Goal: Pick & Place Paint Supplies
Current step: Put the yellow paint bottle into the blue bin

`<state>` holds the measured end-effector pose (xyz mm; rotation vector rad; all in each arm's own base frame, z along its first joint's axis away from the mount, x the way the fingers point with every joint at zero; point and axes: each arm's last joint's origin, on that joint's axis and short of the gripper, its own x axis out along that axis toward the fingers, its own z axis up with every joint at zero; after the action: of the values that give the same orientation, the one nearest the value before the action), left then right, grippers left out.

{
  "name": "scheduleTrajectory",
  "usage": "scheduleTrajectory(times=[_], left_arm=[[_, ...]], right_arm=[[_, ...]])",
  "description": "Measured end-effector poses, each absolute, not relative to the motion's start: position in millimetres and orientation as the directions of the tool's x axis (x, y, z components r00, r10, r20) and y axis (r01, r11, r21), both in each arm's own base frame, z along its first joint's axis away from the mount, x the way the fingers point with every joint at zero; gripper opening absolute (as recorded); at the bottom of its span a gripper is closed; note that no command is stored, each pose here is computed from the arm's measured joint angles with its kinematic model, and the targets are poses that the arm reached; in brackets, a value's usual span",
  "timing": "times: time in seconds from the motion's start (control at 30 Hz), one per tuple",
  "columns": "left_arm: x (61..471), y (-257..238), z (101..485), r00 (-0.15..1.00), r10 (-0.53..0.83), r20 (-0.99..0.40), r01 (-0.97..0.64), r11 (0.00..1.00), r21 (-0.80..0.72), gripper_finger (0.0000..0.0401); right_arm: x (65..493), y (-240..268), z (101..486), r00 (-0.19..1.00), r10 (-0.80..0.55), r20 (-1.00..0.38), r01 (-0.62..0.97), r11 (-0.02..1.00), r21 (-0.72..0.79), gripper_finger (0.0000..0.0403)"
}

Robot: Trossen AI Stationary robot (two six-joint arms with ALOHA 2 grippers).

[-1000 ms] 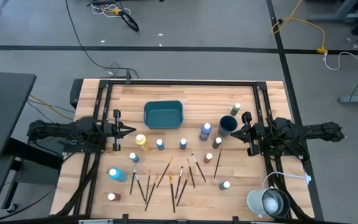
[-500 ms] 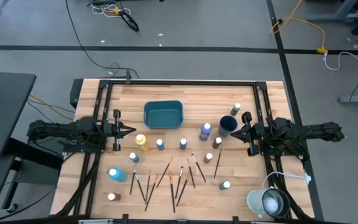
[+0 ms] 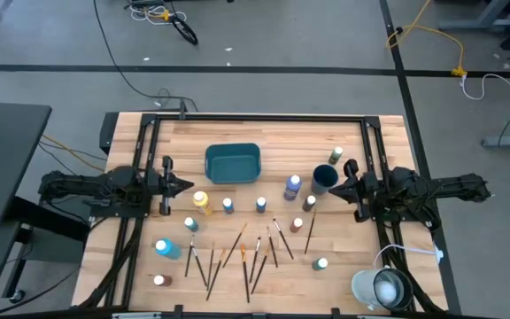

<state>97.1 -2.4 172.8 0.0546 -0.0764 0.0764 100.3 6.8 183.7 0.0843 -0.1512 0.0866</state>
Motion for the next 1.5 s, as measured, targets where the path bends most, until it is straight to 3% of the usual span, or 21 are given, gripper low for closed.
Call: scheduleTrajectory(times=[0.27, 0.5, 0.73, 0.93, 1.13, 1.3, 1.5], left_arm=[[97, -3, 175, 0.993, 0.071, 0.098, -0.052, 0.982, -0.181, 0.0019], [97, -3, 179, 0.989, 0.049, 0.139, -0.027, 0.987, -0.156, 0.0026], [95, -3, 186, 0.976, 0.053, 0.213, -0.018, 0.986, -0.164, 0.0085], [92, -3, 198, 0.941, 0.055, 0.333, 0.015, 0.978, -0.206, 0.0140], [88, -3, 207, 0.904, 0.024, 0.427, 0.062, 0.981, -0.185, 0.0157], [92, -4, 208, 0.937, 0.022, 0.347, 0.038, 0.986, -0.165, 0.0158], [103, -5, 228, 0.963, 0.010, 0.271, 0.022, 0.993, -0.117, 0.0158]], right_arm=[[99, 7, 192, 0.967, 0.077, 0.241, -0.073, 0.997, -0.024, 0.0009], [95, 5, 204, 0.929, 0.023, 0.369, 0.051, 0.980, -0.190, 0.0009], [90, 2, 215, 0.876, -0.069, 0.477, 0.184, 0.963, -0.199, 0.0015], [88, 2, 219, 0.853, -0.076, 0.517, 0.199, 0.962, -0.188, 0.0075], [88, 1, 223, 0.828, -0.107, 0.551, 0.225, 0.963, -0.151, 0.0153], [91, 1, 221, 0.841, -0.105, 0.531, 0.198, 0.973, -0.121, 0.0186], [96, 2, 228, 0.854, -0.099, 0.512, 0.168, 0.982, -0.091, 0.0191]])
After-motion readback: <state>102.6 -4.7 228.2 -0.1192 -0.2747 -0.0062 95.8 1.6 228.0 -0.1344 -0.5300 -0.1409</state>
